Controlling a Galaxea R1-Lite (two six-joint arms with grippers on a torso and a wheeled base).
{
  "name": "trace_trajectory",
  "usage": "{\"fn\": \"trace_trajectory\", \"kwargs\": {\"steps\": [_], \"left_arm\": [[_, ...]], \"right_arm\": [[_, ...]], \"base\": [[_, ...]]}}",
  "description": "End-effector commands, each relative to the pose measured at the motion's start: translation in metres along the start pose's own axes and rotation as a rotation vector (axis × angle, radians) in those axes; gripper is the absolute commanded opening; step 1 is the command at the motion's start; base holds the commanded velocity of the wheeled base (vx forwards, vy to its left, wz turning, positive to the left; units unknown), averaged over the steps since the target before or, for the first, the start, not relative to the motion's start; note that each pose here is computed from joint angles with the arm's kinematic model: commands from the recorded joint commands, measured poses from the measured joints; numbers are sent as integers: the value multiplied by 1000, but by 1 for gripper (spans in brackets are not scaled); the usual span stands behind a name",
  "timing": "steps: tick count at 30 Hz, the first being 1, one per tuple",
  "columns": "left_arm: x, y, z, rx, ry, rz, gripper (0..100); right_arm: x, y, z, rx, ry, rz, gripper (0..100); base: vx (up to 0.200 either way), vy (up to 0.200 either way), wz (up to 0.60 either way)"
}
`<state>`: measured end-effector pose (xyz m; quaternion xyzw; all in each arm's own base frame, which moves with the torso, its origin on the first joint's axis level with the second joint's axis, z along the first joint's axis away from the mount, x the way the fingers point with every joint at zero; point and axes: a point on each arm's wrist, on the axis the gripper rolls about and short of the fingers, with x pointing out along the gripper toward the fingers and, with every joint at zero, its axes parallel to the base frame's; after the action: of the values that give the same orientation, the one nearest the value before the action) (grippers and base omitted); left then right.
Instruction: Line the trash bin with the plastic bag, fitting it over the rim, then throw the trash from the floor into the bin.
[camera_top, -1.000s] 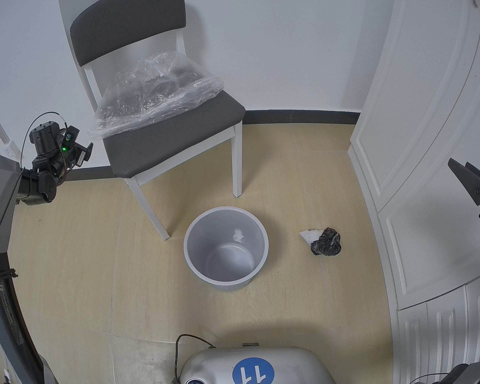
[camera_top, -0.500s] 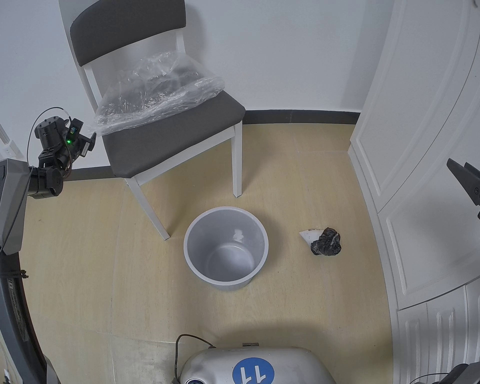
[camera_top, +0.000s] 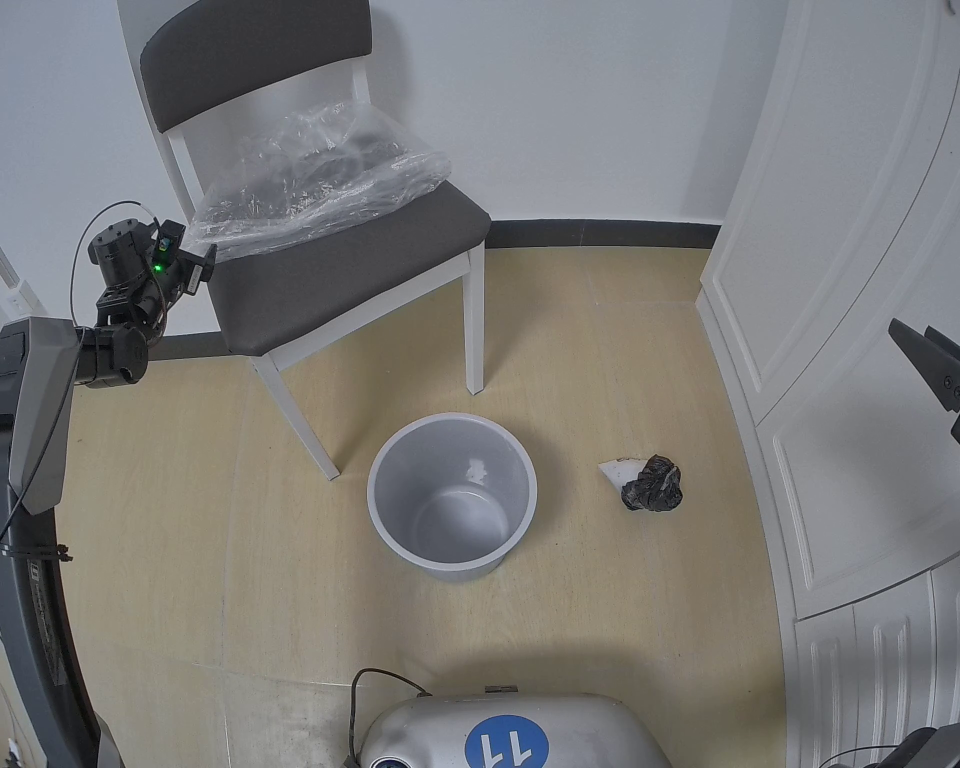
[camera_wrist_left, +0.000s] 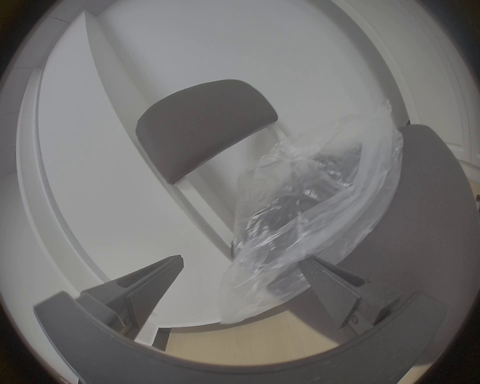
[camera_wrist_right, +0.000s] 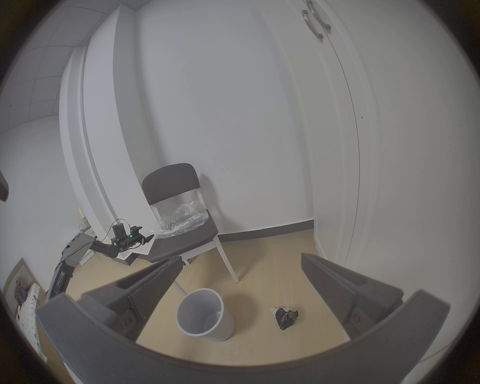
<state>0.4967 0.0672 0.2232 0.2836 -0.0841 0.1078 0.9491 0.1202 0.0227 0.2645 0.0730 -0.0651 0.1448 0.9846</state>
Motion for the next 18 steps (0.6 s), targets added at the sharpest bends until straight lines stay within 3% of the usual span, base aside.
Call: {"fn": "trace_trajectory", "kwargs": {"steps": [1,7,12,18], "left_arm": [[1,-9,6,-5,-16,-14,100],[9,-22,12,-11,-52,-14,100],[13,-40,5,-11,-24,-22,100],[12,-46,9,-14,-30,-35,100]], "right_arm": [[1,0,0,0,2,1,100],[2,0,-1,0,4,0,100],[2,0,-1,0,4,0,100],[2,0,-1,1,5,-1,100]], "base": [[0,0,0],[0,0,0],[0,0,0],[0,0,0]]}}
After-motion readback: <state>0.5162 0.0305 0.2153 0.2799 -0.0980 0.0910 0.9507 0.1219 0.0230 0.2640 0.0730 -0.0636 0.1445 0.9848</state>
